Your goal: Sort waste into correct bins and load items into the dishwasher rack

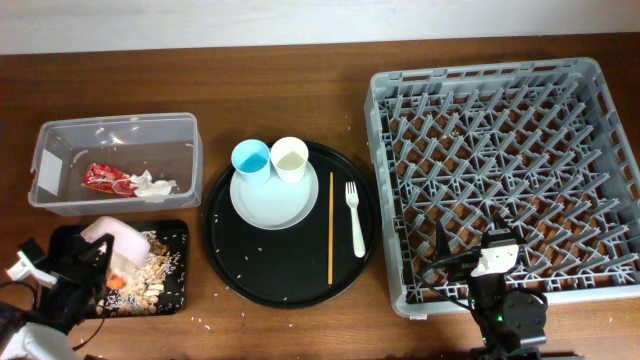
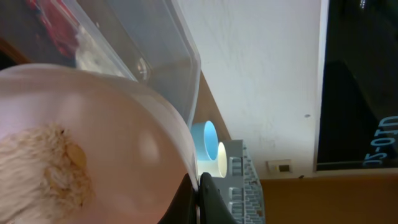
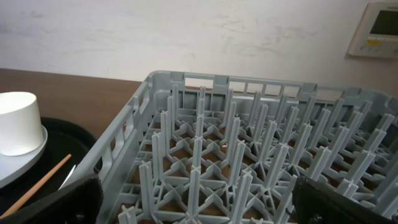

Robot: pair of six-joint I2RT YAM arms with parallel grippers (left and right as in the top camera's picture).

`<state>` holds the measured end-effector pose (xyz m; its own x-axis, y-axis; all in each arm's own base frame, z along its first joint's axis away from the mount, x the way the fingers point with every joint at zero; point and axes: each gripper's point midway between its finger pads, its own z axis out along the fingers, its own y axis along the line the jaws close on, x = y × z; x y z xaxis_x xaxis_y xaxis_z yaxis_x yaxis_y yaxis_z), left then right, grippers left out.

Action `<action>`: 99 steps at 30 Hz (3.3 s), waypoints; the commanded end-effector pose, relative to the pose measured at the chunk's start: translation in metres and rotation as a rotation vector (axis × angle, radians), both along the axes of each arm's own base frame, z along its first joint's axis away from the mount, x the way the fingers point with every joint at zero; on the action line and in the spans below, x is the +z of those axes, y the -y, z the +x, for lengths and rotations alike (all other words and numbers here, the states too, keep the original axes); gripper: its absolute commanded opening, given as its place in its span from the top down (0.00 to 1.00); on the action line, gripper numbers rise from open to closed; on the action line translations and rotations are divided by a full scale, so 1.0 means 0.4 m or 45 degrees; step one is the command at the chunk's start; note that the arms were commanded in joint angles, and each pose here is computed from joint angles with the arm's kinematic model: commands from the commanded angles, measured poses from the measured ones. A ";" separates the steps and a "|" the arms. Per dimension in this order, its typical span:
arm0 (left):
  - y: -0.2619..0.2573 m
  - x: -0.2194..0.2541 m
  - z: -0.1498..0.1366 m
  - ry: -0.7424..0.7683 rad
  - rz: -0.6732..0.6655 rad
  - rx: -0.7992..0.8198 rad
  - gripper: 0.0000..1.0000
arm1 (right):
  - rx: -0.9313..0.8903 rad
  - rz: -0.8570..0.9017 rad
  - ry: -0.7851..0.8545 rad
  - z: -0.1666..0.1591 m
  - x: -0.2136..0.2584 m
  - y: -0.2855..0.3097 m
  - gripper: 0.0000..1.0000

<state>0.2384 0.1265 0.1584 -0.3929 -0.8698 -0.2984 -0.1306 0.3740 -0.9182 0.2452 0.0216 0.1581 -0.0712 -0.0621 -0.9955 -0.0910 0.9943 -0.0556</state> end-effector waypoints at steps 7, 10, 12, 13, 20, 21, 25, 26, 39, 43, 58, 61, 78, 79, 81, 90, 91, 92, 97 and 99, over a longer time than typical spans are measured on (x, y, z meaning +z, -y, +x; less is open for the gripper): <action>0.043 0.083 -0.007 0.262 -0.087 -0.083 1.00 | -0.023 0.003 -0.007 0.001 -0.008 0.009 0.01; 0.048 0.086 -0.009 0.271 -0.098 -0.086 1.00 | -0.024 0.003 -0.007 0.001 -0.008 0.009 0.01; 0.052 0.100 -0.012 0.313 -0.113 -0.091 1.00 | -0.024 0.003 -0.007 0.001 -0.008 0.009 0.01; 0.055 0.101 -0.013 0.311 -0.128 -0.090 1.00 | -0.024 0.003 -0.007 0.001 -0.008 0.009 0.01; 0.027 0.039 -0.007 0.126 -0.062 -0.043 1.00 | -0.023 0.003 -0.007 0.001 -0.008 0.009 0.01; 0.023 0.045 -0.005 0.115 -0.090 -0.034 1.00 | -0.023 0.003 -0.007 0.001 -0.008 0.009 0.01; -0.014 0.103 0.034 -0.037 0.004 -0.001 1.00 | -0.023 0.003 -0.007 0.001 -0.008 0.009 0.01; -0.002 0.120 0.056 -0.078 0.050 -0.025 1.00 | -0.024 0.003 -0.007 0.001 -0.008 0.009 0.01; 0.631 -0.007 0.035 -0.580 1.166 -0.844 1.00 | -0.024 0.003 -0.007 0.001 -0.008 0.009 0.01; 0.733 -0.194 -0.052 -0.821 1.322 -1.120 1.00 | -0.023 0.003 -0.007 0.001 -0.008 0.009 0.01; 0.694 -0.125 0.040 -0.837 1.640 -0.936 0.61 | -0.023 0.003 -0.007 0.001 -0.008 0.009 0.01; 0.658 0.005 0.165 -0.724 1.615 -0.678 0.54 | -0.023 0.003 -0.007 0.001 -0.008 0.009 0.01; 0.484 -0.237 0.428 -0.920 1.048 -0.474 0.78 | -0.023 0.003 -0.007 0.001 -0.008 0.009 0.01; 0.484 -0.238 0.430 -0.919 1.048 -0.473 0.92 | -0.023 0.003 -0.007 0.001 -0.008 0.009 0.02; 0.488 -0.213 0.442 -0.882 1.044 -0.462 1.00 | -0.023 0.003 -0.007 0.001 -0.008 0.009 0.01; 0.478 0.100 0.406 -0.547 1.096 -0.388 1.00 | -0.023 0.003 -0.007 0.001 -0.008 0.009 0.01; 0.478 0.123 0.398 -0.513 1.109 -0.390 1.00 | -0.024 0.003 -0.008 0.001 -0.008 0.009 0.01; 0.477 0.135 0.392 -0.501 1.112 -0.387 1.00 | -0.023 0.003 -0.007 0.001 -0.008 0.009 0.01; 0.602 0.151 0.315 -0.298 1.032 -0.877 1.00 | -0.023 0.003 -0.007 0.001 -0.008 0.009 0.01; 0.630 0.212 0.306 -0.046 0.841 -1.068 1.00 | -0.023 0.003 -0.007 0.001 -0.008 0.009 0.01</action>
